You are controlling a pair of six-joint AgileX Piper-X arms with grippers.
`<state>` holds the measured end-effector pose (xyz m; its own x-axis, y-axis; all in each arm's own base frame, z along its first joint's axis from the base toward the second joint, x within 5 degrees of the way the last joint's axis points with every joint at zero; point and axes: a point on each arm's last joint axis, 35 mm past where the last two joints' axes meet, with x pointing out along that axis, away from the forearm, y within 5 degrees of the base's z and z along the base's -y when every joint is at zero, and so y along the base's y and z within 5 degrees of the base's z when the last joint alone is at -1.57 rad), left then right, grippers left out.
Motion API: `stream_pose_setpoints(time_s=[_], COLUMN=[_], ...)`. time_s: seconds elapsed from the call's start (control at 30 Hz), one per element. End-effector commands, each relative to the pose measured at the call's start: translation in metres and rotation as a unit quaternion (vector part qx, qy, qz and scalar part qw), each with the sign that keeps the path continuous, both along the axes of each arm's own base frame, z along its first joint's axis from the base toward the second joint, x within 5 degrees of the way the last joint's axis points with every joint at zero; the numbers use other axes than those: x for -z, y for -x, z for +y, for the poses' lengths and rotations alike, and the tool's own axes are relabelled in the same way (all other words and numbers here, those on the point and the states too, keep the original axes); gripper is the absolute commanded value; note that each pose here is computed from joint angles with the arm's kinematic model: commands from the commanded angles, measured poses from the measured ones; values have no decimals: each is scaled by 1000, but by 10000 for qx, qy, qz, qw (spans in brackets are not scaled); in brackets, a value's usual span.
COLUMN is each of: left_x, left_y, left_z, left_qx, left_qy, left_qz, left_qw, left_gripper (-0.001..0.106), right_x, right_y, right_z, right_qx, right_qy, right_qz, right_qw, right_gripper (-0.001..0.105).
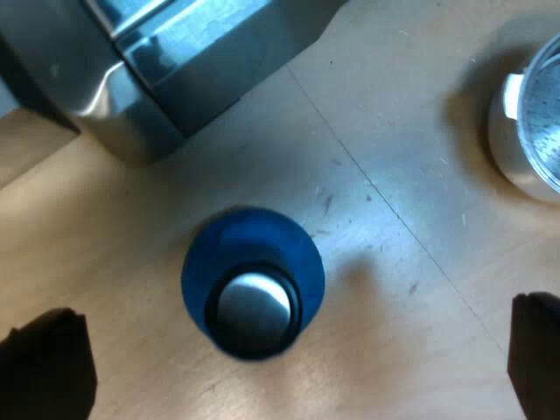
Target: Grind coffee beans and then tamp
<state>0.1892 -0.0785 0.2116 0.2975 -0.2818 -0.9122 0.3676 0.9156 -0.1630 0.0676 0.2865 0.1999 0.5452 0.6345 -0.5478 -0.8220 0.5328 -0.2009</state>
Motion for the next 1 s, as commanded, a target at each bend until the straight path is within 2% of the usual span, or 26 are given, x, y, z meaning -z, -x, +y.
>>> stream_pose_setpoints(time_s=[0.03, 0.5, 0.8, 0.9, 0.97, 1.0], left_x=[6, 37, 50, 50, 50, 50], left_y=[-6, -23, -26, -26, -25, -25], left_z=[-2, -9, -10, -10, -10, -10], left_qx=[27, 20, 21, 2, 5, 5], left_qy=[-22, -176, -267, -265, -270, -270], left_qz=[33, 380, 618, 631, 643, 643], left_qw=[10000, 9991, 9977, 9977, 9976, 9976], left_gripper=[97, 97, 97, 90, 77, 75], right_x=[-1, -1, -1, -1, -1, -1], right_y=[0, 0, 0, 0, 0, 0], right_z=[0, 0, 0, 0, 0, 0], right_qx=[-4, -4, -4, -4, -4, -4], right_qy=[-8, -8, -8, -8, -8, -8], right_qz=[-17, -17, -17, -17, -17, -17], right_qw=[10000, 10000, 10000, 10000, 10000, 10000], right_gripper=[62, 62, 62, 62, 62, 62])
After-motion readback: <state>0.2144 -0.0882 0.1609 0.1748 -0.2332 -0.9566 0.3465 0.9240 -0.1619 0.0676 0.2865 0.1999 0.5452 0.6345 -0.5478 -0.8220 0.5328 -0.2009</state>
